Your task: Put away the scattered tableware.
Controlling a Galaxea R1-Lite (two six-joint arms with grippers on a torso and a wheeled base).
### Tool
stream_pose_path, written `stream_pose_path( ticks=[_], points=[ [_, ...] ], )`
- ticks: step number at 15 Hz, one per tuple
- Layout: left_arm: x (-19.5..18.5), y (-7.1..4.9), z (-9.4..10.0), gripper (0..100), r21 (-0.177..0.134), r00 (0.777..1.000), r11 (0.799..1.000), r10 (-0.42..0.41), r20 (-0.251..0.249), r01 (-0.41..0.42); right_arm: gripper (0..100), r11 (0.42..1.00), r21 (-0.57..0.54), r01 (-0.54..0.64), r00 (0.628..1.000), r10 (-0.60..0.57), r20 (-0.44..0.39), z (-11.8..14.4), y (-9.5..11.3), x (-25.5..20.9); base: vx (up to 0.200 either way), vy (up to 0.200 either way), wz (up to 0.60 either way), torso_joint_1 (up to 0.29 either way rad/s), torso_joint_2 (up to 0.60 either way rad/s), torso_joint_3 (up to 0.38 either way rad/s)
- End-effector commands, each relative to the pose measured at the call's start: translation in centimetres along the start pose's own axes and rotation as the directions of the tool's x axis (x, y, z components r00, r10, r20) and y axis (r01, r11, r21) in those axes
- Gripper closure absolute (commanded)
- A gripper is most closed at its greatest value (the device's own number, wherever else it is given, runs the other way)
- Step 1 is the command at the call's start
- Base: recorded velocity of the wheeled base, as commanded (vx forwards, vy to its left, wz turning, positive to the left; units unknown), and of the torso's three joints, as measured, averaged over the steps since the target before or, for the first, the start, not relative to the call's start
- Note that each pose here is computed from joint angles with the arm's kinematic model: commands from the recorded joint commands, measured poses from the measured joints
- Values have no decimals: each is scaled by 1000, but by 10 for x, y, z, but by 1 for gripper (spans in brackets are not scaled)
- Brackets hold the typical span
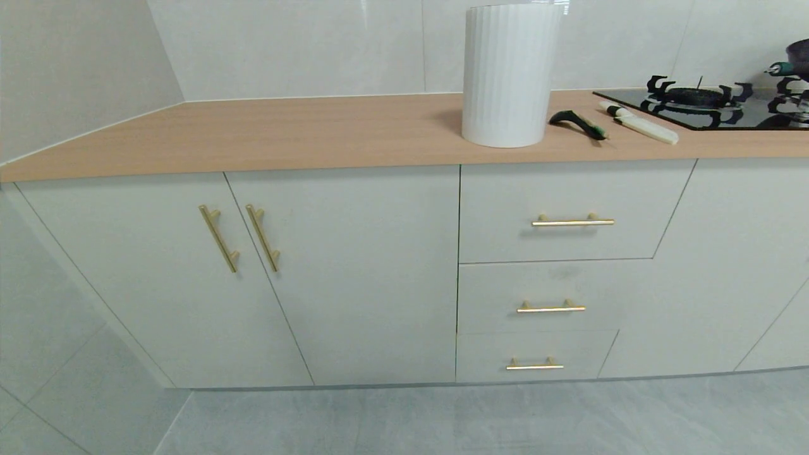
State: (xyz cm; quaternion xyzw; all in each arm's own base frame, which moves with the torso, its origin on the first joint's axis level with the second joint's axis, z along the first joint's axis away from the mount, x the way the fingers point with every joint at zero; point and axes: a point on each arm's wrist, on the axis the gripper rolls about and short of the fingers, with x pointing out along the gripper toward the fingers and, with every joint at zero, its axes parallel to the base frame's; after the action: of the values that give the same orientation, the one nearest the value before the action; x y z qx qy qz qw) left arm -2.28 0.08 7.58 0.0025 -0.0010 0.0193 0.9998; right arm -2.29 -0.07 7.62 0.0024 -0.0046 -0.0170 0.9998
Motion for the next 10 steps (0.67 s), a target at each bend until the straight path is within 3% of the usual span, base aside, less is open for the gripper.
stream_pose_path(
  ticks=[1, 4, 9, 10],
  points=[
    [0, 0, 0, 0, 0, 1000, 1000, 1, -2, -1, 0, 1000, 0, 0, 1000, 0, -1, 0, 0, 0, 0, 0, 0, 0, 0, 0],
    [0, 0, 0, 0, 0, 1000, 1000, 1, -2, -1, 0, 1000, 0, 0, 1000, 0, -1, 0, 0, 0, 0, 0, 0, 0, 0, 0],
    [0, 0, 0, 0, -2, 1000, 1000, 1, -1, -1, 0, 1000, -2, 0, 1000, 0, -1, 0, 0, 0, 200, 0, 0, 1, 2, 1],
    [0, 0, 0, 0, -2, 1000, 1000, 1, -2, -1, 0, 1000, 0, 0, 1000, 0, -1, 0, 0, 0, 0, 0, 0, 0, 0, 0]
  ],
)
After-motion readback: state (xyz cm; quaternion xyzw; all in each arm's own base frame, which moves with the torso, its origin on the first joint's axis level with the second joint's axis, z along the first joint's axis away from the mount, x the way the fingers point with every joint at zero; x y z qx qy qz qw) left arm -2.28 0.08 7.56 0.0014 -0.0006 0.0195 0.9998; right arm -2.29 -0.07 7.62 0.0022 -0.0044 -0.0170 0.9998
